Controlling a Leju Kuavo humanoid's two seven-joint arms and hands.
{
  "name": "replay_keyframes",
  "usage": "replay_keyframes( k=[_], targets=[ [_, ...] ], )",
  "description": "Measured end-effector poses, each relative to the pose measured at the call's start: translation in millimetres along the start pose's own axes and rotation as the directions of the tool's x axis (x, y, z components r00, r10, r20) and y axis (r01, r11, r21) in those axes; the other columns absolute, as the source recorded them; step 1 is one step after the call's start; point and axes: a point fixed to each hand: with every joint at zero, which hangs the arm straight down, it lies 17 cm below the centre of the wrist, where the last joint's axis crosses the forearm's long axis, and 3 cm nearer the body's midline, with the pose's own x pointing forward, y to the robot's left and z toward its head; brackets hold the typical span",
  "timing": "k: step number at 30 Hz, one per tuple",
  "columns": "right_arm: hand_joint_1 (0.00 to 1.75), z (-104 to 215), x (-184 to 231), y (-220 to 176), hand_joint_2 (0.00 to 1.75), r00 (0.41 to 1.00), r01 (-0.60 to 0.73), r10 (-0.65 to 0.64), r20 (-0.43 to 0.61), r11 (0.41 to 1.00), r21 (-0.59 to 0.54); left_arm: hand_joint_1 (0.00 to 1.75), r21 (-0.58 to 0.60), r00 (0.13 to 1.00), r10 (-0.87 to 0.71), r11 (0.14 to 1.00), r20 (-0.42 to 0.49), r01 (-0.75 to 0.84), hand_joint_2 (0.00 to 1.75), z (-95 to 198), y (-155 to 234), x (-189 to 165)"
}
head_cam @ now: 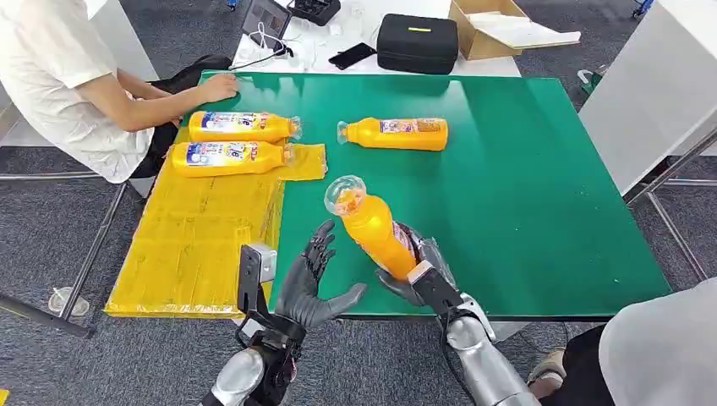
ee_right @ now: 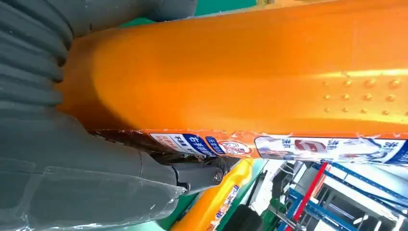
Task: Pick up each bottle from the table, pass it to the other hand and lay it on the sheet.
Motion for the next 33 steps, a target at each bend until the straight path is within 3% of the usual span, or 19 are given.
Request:
replay_keyframes(
  k=[7, 17, 29, 32, 33],
  targets=[
    [1.75, 1.6, 2.4, 8.2, 1.75, 1.000, 0.007, -0.007, 0.005, 1.000, 0.023, 0.00, -0.018, 0.999, -0.012, 1.000, 0.044, 0.013, 1.75, 0.7, -4.6, 8.7],
    [1.75, 2.6, 22.2, 72.3, 1.75, 0.999, 0.021, -0.029, 0.045, 0.984, 0.179, 0.00, 0.030, 0.992, -0.047, 0.999, 0.115, 0.043, 1.75, -16.6, -0.5, 34.1],
    [1.75, -5.2, 21.0, 78.2, 1.75, 0.999, -0.030, 0.023, 0.039, 0.983, 0.184, 0.00, 0.066, 0.992, 0.007, 0.998, 0.130, -0.015, 1.75, -35.6, 4.9, 38.5],
    [1.59, -4.6, 19.4, 78.9, 1.75, 0.999, -0.021, 0.015, 0.033, 0.983, 0.182, 0.00, 0.069, 0.992, 0.031, 0.997, 0.118, -0.040, 1.75, -37.8, 5.6, 36.0],
    [1.52, -4.4, 19.2, 79.0, 1.75, 1.000, -0.010, 0.005, 0.030, 0.984, 0.179, 1.73, 0.070, 0.993, 0.037, 0.997, 0.115, -0.045, 1.75, -39.3, 5.6, 35.2]
  ],
)
